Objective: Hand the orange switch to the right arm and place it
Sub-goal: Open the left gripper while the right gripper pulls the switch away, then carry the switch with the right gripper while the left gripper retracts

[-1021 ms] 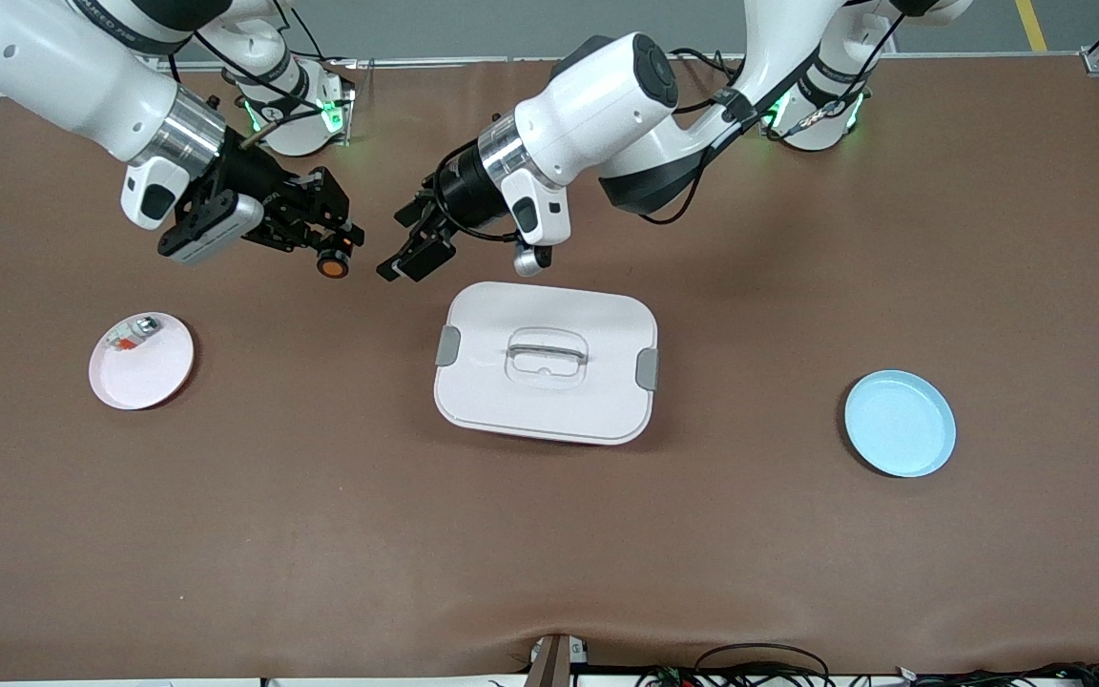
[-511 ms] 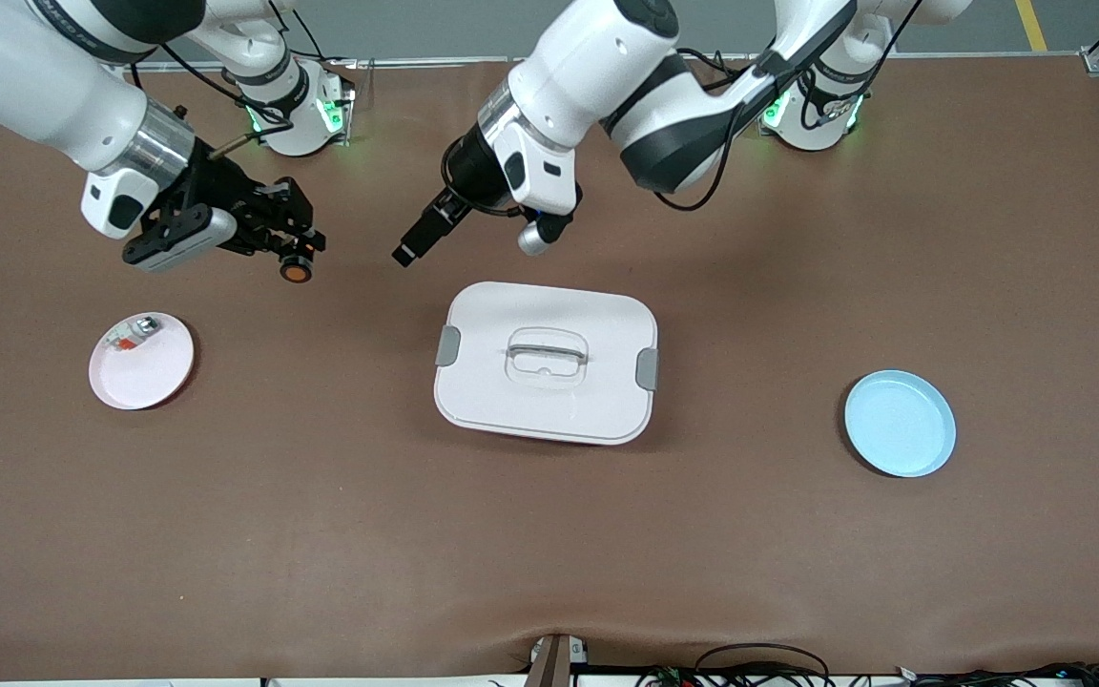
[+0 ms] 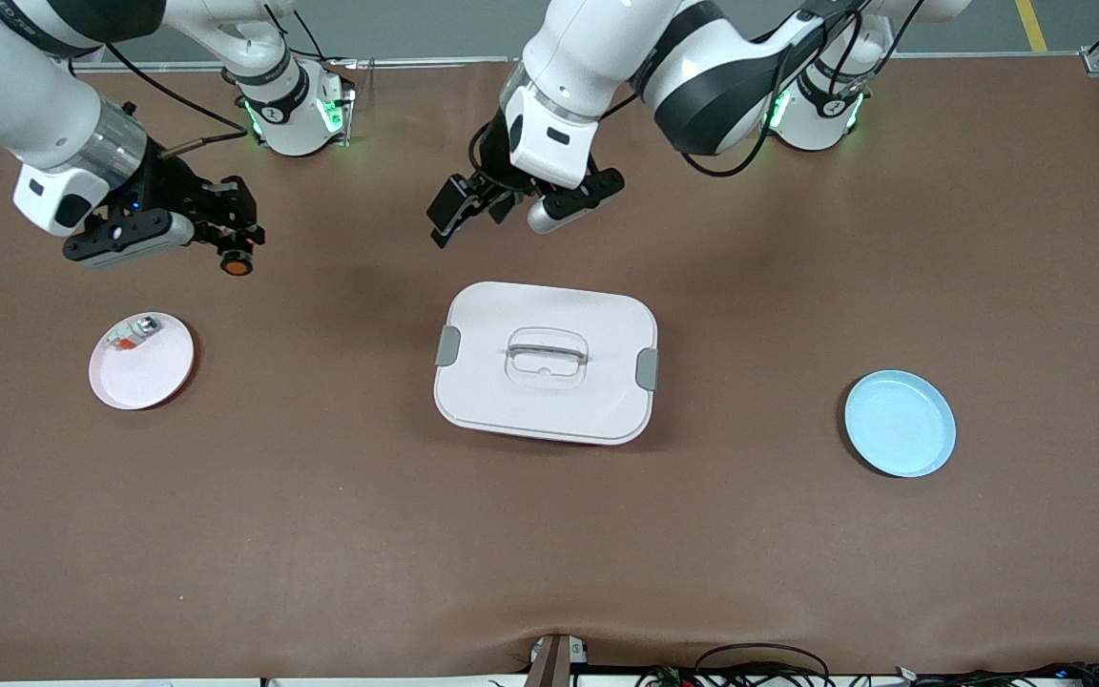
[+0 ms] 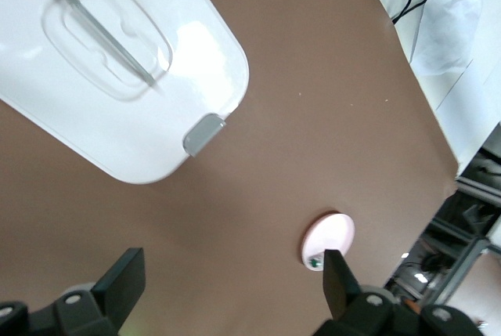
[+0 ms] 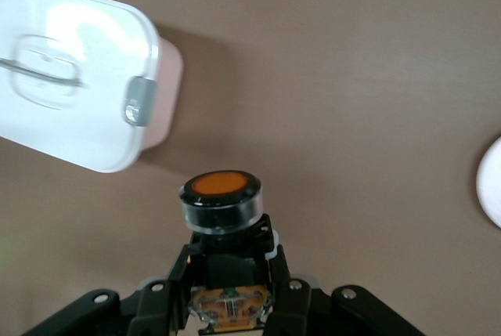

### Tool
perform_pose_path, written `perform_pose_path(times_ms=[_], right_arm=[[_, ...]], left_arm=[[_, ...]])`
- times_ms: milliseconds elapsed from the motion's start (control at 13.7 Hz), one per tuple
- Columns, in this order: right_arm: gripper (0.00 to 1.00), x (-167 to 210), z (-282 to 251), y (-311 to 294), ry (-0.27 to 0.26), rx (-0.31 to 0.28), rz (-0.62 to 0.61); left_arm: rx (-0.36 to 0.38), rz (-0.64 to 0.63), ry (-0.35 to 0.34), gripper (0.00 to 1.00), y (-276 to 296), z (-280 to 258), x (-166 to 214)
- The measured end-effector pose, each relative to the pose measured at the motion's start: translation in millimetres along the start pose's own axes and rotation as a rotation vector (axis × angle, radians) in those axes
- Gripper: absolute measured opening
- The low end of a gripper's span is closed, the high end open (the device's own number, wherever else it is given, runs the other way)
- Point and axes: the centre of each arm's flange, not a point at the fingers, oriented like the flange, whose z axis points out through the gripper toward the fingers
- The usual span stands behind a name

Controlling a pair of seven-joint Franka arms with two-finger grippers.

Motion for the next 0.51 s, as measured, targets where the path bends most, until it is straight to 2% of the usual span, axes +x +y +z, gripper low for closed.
perform_pose_path(times_ms=[219,365,511], right_arm=[[0.41,-3,-7,16,-0.031,-0.017,-0.012],[0.41,-6,-11,28,-0.053,-0.029,-0.013],[0.41,-7,-13,39,-0.068,-0.083,-0.016]], left_arm=[[0.103,0.167,0.032,1.00,-12,-21,22],[0.153,0.245,0.027,1.00,-20,-42,46],[0.197,0.330,0.021,1.00,-29,-71,70]])
